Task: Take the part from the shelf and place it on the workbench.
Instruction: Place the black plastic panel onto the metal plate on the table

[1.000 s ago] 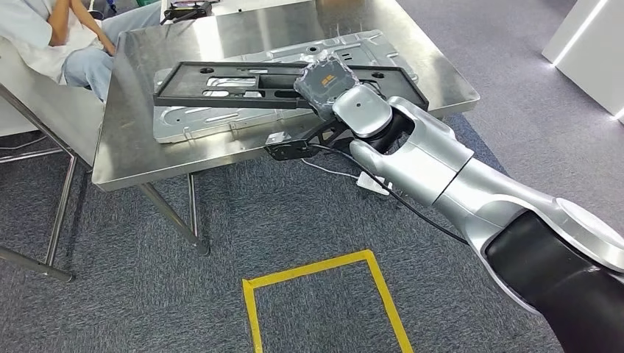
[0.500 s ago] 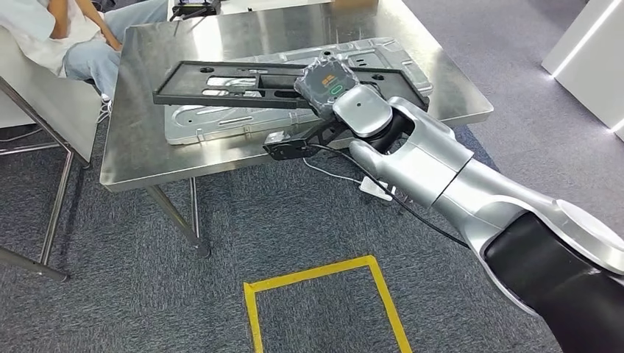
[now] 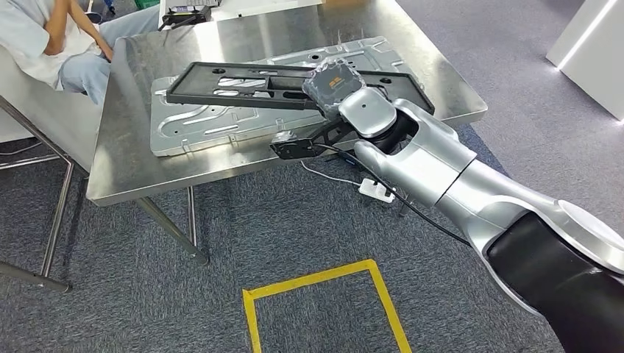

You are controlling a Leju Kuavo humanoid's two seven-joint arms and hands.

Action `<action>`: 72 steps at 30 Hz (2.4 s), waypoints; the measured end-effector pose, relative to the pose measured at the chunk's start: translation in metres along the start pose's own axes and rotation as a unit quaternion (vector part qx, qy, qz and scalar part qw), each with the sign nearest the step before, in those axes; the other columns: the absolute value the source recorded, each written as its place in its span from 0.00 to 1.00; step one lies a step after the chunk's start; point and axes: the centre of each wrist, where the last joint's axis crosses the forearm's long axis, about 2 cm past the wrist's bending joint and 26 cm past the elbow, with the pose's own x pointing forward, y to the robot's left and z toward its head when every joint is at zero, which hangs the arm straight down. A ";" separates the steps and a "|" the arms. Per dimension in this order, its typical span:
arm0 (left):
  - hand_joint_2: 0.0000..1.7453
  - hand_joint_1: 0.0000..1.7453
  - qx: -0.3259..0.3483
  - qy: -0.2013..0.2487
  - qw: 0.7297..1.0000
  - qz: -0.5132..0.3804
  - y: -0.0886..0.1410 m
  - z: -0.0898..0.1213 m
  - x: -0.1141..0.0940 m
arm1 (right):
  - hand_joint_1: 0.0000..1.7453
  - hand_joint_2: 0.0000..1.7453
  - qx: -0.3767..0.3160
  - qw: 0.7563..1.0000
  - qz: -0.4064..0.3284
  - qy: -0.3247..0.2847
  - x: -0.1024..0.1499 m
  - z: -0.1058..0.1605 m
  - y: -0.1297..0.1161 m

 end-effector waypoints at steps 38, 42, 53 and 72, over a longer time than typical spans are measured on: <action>1.00 0.00 0.003 0.004 1.000 0.009 -0.001 0.000 0.000 | 1.00 1.00 0.012 1.000 0.008 -0.001 -0.003 0.000 0.012; 1.00 0.00 -0.003 0.004 1.000 0.006 -0.002 0.000 0.001 | 1.00 1.00 -0.002 1.000 0.015 -0.022 0.006 -0.005 -0.001; 1.00 0.00 -0.005 0.015 1.000 0.011 -0.002 0.000 0.001 | 1.00 1.00 -0.010 0.998 0.018 -0.058 0.032 -0.014 -0.021; 1.00 0.00 -0.007 0.016 1.000 0.015 -0.002 0.000 -0.001 | 1.00 1.00 0.001 0.998 0.018 -0.068 0.045 -0.018 -0.020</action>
